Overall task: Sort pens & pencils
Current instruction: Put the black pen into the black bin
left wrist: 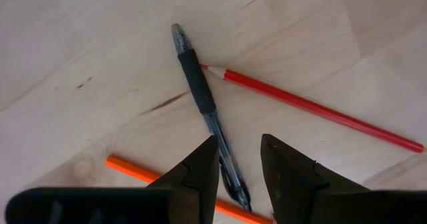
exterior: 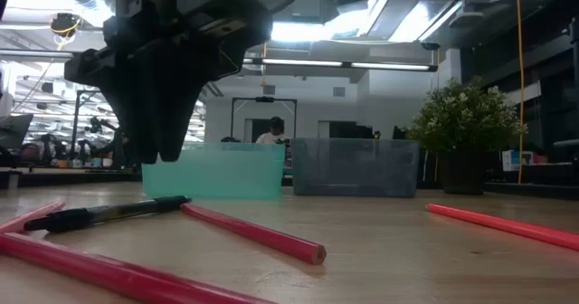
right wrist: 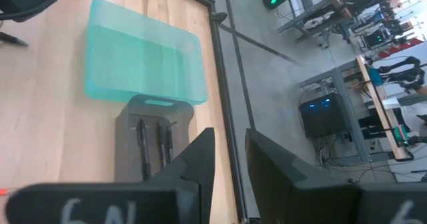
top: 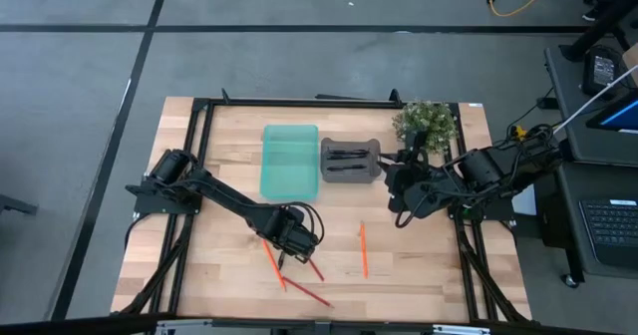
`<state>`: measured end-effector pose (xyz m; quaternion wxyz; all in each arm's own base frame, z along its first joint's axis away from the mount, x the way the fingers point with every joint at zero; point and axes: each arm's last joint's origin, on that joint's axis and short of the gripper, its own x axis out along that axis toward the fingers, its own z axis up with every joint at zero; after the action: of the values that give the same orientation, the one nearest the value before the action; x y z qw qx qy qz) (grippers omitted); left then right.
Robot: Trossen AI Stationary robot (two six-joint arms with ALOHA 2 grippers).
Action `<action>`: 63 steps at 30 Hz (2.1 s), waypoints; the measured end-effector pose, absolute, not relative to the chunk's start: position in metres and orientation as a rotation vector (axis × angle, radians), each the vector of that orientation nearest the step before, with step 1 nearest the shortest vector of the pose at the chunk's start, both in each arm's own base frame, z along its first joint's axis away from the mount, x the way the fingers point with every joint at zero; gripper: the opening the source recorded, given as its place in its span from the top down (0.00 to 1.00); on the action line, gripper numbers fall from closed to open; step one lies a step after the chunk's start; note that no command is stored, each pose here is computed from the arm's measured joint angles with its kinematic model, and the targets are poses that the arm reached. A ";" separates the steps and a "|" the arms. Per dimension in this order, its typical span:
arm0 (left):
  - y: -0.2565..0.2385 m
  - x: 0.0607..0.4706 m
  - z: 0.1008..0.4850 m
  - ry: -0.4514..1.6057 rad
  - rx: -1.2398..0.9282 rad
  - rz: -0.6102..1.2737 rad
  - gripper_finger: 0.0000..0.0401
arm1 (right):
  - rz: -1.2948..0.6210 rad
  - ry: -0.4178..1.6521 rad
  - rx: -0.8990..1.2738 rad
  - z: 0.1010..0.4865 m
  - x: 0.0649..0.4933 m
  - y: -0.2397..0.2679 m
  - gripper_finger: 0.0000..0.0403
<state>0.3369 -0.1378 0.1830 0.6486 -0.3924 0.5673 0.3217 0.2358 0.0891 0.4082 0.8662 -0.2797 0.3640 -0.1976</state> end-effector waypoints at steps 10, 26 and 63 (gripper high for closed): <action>-0.137 0.334 0.170 1.320 -0.905 0.765 0.74 | -0.393 0.767 -0.557 0.408 0.236 0.090 0.79; -0.138 0.330 0.144 1.341 -0.981 0.739 0.74 | -0.379 0.780 -0.550 0.406 0.235 0.090 0.79; -0.134 0.330 0.142 1.345 -0.904 0.703 0.95 | -0.373 0.781 -0.545 0.406 0.235 0.090 0.79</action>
<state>0.3299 -0.1345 0.1424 0.6347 -0.3955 0.5885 0.3073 0.2354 0.0901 0.4064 0.8720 -0.2609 0.3738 -0.1783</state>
